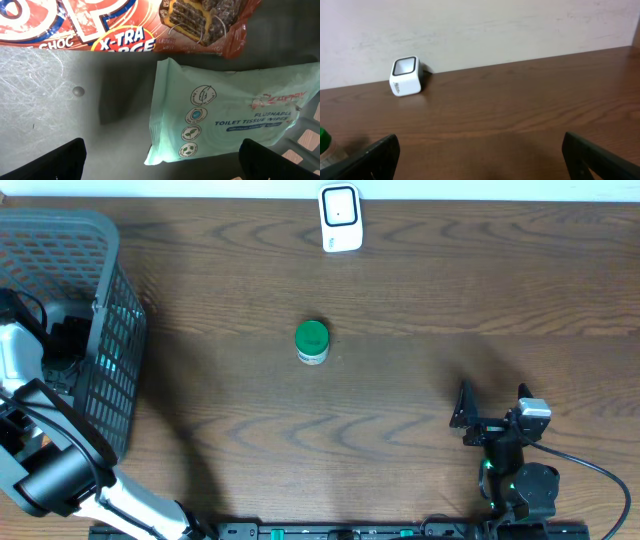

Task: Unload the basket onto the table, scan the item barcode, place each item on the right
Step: 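Move the left gripper back into the basket toward the green wipes pack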

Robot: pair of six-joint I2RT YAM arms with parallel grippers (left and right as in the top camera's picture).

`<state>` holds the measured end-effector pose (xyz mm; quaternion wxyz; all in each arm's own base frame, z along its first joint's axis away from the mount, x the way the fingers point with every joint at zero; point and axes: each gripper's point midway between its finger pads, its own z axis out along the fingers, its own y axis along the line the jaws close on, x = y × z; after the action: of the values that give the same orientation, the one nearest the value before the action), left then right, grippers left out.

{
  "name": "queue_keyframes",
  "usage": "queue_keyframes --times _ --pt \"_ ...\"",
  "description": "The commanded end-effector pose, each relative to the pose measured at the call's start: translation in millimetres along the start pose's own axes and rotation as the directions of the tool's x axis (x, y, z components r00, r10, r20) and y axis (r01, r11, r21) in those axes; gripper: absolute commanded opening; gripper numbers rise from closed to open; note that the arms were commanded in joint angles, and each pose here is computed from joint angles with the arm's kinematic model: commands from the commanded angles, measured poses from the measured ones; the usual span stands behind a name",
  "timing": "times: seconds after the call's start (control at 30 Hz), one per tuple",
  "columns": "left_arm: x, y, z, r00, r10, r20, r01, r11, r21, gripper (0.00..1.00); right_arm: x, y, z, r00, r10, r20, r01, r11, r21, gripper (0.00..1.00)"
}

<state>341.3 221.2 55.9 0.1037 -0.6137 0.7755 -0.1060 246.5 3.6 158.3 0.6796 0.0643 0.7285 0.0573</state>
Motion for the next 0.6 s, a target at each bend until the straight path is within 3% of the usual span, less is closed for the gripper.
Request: queue_keyframes --times 0.0,0.57 --pt "7 8 16 0.999 -0.003 -0.047 0.002 1.000 -0.019 0.98 1 1 0 1.000 0.012 0.000 -0.012 1.000 0.000 0.99" --pt "27 0 65 0.983 0.004 -0.185 0.002 1.000 0.031 0.98 1 1 0 1.000 0.012 0.000 -0.012 1.000 0.000 0.99"
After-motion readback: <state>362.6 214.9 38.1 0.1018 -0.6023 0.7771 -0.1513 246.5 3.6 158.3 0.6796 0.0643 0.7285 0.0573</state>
